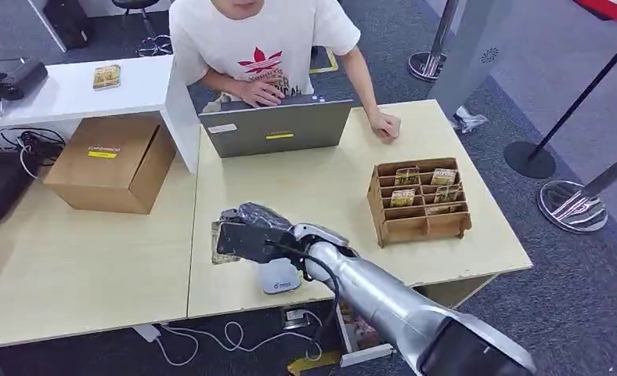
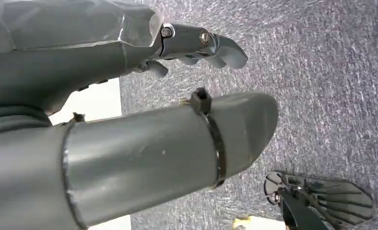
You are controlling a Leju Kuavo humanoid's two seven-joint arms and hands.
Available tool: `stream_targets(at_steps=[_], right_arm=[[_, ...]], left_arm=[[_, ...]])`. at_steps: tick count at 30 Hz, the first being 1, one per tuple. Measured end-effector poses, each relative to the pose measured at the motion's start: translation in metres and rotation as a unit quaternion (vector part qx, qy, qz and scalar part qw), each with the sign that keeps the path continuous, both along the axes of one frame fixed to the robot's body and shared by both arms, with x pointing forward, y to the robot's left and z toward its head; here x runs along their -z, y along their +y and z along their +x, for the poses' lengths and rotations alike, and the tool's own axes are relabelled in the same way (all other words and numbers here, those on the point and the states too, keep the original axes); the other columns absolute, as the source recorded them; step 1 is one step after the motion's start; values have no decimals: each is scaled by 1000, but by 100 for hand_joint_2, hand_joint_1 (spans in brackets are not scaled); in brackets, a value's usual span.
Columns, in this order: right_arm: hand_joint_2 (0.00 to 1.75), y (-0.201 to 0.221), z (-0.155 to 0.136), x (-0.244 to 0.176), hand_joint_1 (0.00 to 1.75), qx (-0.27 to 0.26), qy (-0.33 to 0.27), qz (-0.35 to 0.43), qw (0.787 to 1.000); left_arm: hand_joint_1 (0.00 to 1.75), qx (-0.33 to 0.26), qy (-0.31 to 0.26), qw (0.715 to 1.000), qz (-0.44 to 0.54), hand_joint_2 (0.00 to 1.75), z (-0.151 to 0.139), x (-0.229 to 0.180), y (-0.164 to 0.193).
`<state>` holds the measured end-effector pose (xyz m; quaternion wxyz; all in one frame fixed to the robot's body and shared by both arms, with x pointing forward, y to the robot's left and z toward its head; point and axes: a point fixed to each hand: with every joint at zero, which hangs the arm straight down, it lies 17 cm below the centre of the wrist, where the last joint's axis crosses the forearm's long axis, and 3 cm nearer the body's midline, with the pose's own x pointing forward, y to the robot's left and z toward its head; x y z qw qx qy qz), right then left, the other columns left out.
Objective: Pass the card to the sensor for recognition and then transmit it.
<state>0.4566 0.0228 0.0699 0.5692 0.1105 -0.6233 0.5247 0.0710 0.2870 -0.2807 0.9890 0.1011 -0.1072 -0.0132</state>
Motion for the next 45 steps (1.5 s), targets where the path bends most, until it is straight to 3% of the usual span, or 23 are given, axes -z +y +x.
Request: stream_targets(at_steps=[2,4,10,19,37,45], right_arm=[[175,6,10,-25,175,1,-23,19,1000],[175,-1,43,-79,175,38,-84,52,994],[175,-46,92,-129,175,121,-144,65,980],[175,-109,143,-186,175,209,-205,60,954],[175,-145,177,-217,175,270,-216,25,938],[175,-142,182,-226,175,275,-216,19,937]], left_arm=[[0,-7,-1,1000,2,0,0,0,1],[0,-1,-8,1000,-1,0,-1,0,-2],[0,20,-10,1000,-9,0,0,0,-7],[0,32,-5,999,-12,0,1,0,-10],[0,17,6,1000,-10,0,0,0,-12],[0,7,10,1000,-6,0,-2,0,-11]])
